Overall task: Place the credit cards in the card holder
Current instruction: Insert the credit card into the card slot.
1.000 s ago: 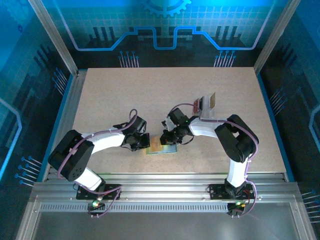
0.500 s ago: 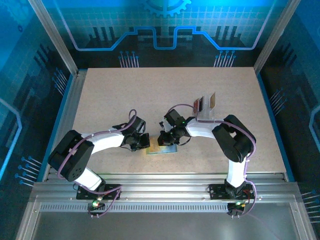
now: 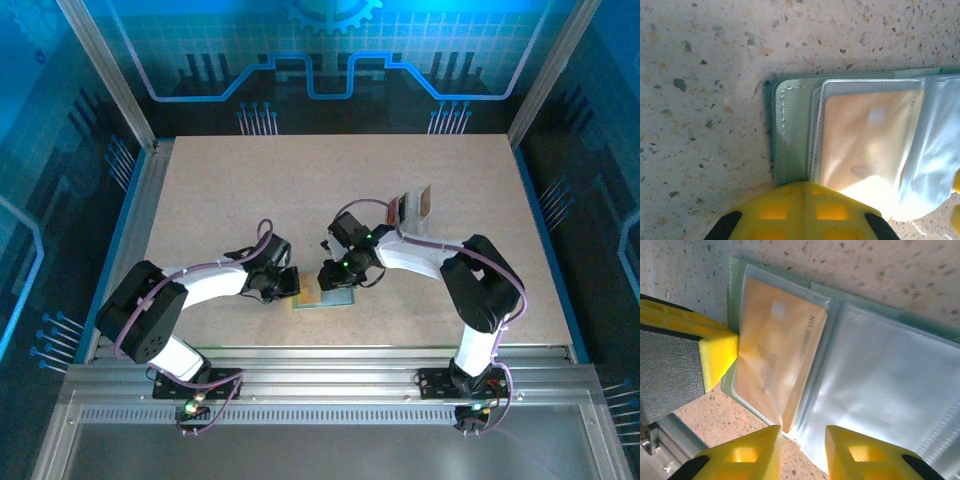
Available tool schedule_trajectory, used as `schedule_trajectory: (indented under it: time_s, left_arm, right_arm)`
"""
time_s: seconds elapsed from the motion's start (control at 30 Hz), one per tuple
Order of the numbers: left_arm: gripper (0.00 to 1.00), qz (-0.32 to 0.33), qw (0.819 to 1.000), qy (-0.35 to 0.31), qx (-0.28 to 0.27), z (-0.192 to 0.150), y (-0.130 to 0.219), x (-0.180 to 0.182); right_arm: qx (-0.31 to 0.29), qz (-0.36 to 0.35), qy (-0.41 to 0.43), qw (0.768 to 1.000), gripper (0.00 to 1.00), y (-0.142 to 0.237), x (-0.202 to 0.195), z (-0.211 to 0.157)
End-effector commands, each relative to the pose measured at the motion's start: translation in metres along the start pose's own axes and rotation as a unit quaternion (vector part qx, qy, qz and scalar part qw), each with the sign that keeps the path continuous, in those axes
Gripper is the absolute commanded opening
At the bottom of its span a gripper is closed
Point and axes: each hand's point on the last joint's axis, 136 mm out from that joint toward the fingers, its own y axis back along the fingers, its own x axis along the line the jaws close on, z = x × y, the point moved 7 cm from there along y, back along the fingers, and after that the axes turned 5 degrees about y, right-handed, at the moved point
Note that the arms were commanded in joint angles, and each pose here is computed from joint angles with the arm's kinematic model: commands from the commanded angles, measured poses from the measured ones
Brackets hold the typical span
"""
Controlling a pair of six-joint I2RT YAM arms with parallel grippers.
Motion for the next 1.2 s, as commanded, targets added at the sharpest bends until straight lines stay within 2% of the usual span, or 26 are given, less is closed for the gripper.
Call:
schedule_trajectory:
  time_s: [0.0, 0.23, 0.57, 0.8, 1.0, 1.17]
  left_arm:
    - [0.04, 0.031, 0.999, 0.017, 0.022, -0.012, -0.015, 0.019]
    - [0.04, 0.031, 0.999, 0.018, 0.023, -0.012, -0.016, 0.02]
    - [0.04, 0.03, 0.999, 0.018, 0.025, -0.011, -0.016, 0.019]
    - [0.05, 0.031, 0.999, 0.017, 0.024, -0.011, -0.015, 0.019]
    - [0.05, 0.03, 0.999, 0.017, 0.025, -0.011, -0.015, 0.018]
    - [0.05, 0.033, 0.999, 0.015, 0.025, -0.012, -0.015, 0.019]
  right_arm:
    - [0.002, -0.061, 0.014, 0.998, 0.23, 0.018, -0.01, 0.003]
    - [0.01, -0.117, 0.024, 0.993, 0.27, 0.014, -0.022, 0.014]
    - [0.016, -0.139, 0.043, 0.989, 0.29, -0.001, -0.023, 0.024]
    - [0.04, -0.174, 0.057, 0.982, 0.31, -0.02, -0.025, 0.012]
    - [0.062, -0.198, 0.05, 0.977, 0.27, -0.032, -0.032, -0.005]
    - [0.062, -0.198, 0.051, 0.977, 0.18, -0.031, -0.03, -0.007]
